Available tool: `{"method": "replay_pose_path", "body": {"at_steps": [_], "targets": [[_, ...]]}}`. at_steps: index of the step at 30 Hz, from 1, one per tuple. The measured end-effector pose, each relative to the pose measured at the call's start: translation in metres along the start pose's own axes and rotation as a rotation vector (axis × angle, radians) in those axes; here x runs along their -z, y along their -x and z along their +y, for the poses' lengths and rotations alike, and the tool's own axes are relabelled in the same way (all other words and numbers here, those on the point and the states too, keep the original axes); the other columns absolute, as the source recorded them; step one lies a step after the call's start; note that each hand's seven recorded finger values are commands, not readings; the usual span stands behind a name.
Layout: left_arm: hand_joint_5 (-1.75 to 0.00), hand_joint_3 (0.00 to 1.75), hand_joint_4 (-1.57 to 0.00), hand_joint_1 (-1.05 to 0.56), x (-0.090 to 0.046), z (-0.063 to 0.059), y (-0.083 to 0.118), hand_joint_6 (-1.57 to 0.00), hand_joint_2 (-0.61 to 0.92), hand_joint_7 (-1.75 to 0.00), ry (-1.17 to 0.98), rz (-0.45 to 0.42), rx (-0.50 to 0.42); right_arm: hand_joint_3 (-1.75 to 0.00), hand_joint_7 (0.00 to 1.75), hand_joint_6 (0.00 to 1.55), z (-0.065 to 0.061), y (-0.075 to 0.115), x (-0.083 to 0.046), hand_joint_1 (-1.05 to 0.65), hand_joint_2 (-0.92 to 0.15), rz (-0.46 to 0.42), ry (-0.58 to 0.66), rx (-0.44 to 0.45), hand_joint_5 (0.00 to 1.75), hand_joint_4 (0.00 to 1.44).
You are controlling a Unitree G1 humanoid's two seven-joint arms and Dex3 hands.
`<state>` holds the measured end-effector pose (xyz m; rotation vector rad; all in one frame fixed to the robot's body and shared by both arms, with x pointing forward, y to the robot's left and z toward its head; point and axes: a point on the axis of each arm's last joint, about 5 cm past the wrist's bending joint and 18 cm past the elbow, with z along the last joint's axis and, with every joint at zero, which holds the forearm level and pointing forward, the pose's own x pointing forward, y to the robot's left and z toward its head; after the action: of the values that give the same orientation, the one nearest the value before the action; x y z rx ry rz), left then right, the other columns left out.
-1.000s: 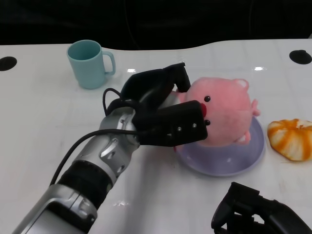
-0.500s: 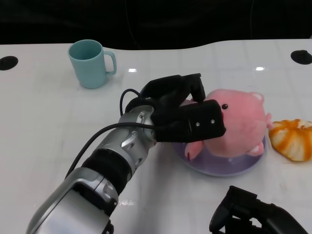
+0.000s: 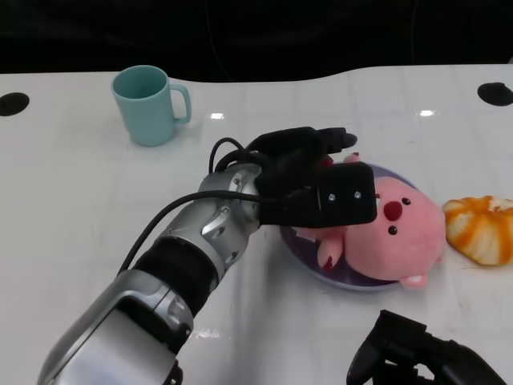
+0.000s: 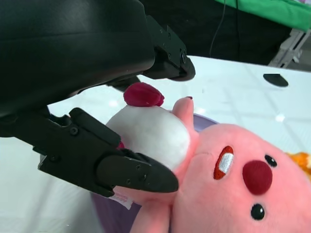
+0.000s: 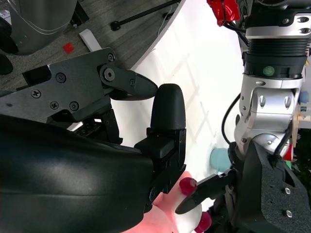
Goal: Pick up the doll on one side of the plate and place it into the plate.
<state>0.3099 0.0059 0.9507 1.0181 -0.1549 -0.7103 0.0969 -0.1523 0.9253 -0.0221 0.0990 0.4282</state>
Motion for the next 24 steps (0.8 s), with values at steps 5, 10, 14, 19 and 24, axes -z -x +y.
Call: {"method": "replay_pose_path", "body": {"at_steps": [5, 10, 14, 19, 24], "targets": [[-0.09, 0.30, 0.00, -0.90, 0.000, 0.009, 0.006, -0.09, 0.92, 0.00, -0.041, -0.023, -0.022, -0.62, 1.66, 0.46, -0.001, 0.000, 0.000, -0.20, -0.87, 0.002, 0.008, -0.005, 1.75, 0.64], [-0.11, 0.31, -0.02, -0.89, 0.007, 0.017, 0.019, -0.08, 0.92, -0.01, -0.061, -0.054, -0.048, -0.62, 1.66, 0.46, -0.002, 0.000, -0.001, -0.21, -0.87, -0.001, 0.011, -0.009, 1.75, 0.65], [-0.16, 0.28, -0.04, -0.85, 0.016, 0.019, 0.032, -0.09, 0.92, -0.01, -0.046, -0.070, -0.079, -0.63, 1.66, 0.46, -0.003, 0.000, -0.002, -0.21, -0.87, -0.003, 0.014, -0.011, 1.75, 0.64], [-0.31, 0.21, 0.00, -0.78, 0.028, 0.019, 0.052, -0.12, 0.92, -0.02, -0.017, -0.090, -0.115, -0.64, 1.66, 0.46, -0.004, 0.000, -0.002, -0.22, -0.86, -0.002, 0.019, -0.005, 1.75, 0.63], [-0.44, 0.16, 0.00, -0.73, 0.034, 0.020, 0.068, -0.16, 0.92, -0.05, 0.004, -0.120, -0.162, -0.65, 1.66, 0.46, -0.006, 0.001, -0.002, -0.22, -0.86, -0.001, 0.023, -0.002, 1.75, 0.64]]}}
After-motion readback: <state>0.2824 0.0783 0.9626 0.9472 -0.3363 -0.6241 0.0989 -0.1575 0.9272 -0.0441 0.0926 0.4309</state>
